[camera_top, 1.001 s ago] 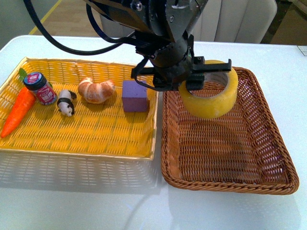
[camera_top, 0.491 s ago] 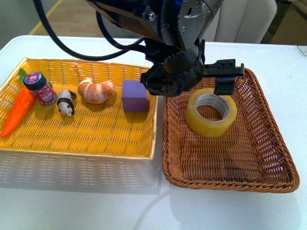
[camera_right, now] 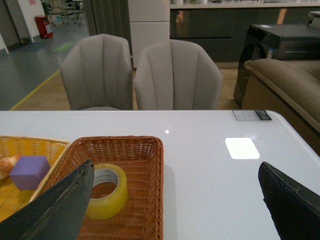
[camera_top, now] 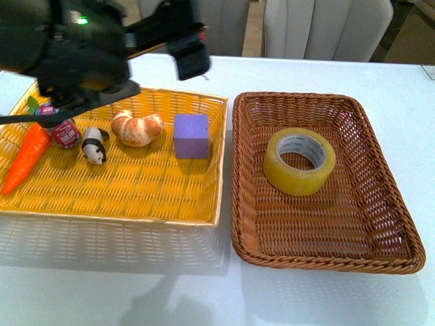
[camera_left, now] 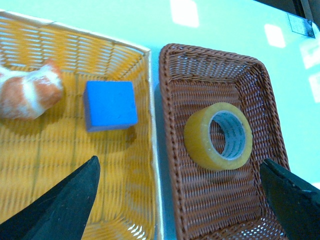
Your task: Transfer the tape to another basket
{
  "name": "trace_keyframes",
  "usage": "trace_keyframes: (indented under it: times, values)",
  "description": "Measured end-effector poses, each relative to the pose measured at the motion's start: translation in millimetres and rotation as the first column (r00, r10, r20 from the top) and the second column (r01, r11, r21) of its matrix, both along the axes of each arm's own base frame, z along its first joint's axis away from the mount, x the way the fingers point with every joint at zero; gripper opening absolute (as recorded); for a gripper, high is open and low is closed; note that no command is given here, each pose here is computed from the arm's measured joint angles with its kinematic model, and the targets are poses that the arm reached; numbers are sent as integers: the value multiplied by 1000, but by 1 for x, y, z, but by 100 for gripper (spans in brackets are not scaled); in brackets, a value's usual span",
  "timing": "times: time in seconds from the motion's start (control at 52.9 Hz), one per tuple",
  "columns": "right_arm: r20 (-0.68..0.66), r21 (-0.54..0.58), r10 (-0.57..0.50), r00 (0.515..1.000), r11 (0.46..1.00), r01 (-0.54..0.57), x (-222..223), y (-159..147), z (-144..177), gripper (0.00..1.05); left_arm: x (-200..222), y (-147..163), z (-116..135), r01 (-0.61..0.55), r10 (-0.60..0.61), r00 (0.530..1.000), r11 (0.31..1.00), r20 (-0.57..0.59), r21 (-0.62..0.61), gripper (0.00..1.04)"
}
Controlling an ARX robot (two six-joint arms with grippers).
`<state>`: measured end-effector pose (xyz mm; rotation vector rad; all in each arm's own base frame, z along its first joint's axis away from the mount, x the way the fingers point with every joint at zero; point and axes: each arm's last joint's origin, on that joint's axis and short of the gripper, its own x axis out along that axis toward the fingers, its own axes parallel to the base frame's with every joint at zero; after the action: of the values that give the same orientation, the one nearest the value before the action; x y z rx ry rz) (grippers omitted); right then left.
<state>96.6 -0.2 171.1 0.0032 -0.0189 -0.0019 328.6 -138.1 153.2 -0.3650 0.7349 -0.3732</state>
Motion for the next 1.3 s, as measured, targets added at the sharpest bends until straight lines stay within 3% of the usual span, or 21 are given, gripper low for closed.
trace_keyframes:
  times: [0.246,0.283,0.321,0.34,0.453,0.51,0.68,0.793,0.926,1.304]
  values:
    - [0,0,0,1000,1000,0,0,0,0,96,-57,52,14,-54,55,998,997,11,-61,96]
    - [0,0,0,1000,1000,0,0,0,0,96,-63,56,12,-97,98,992,995,81,-19,93]
    - [0,0,4,1000,1000,-4,0,0,0,96,-76,71,13,-244,207,912,968,353,64,82]
    - [0,0,3,1000,1000,-3,0,0,0,96,-83,77,13,-298,231,873,950,430,95,79]
    - [0,0,0,1000,1000,0,0,0,0,96,-116,104,25,-446,274,710,888,649,113,61]
    - [0,0,0,1000,1000,0,0,0,0,96,-128,110,30,-451,249,675,884,694,123,48]
    - [0,0,1,1000,1000,-1,0,0,0,96,-148,119,19,-445,214,697,877,684,179,18]
    - [0,0,0,1000,1000,0,0,0,0,96,-157,123,15,-445,210,680,879,702,169,1]
    - [0,0,0,1000,1000,0,0,0,0,96,-169,130,8,-421,189,703,888,686,187,2]
    - [0,0,0,1000,1000,0,0,0,0,96,-192,138,14,-446,204,683,877,701,179,2]
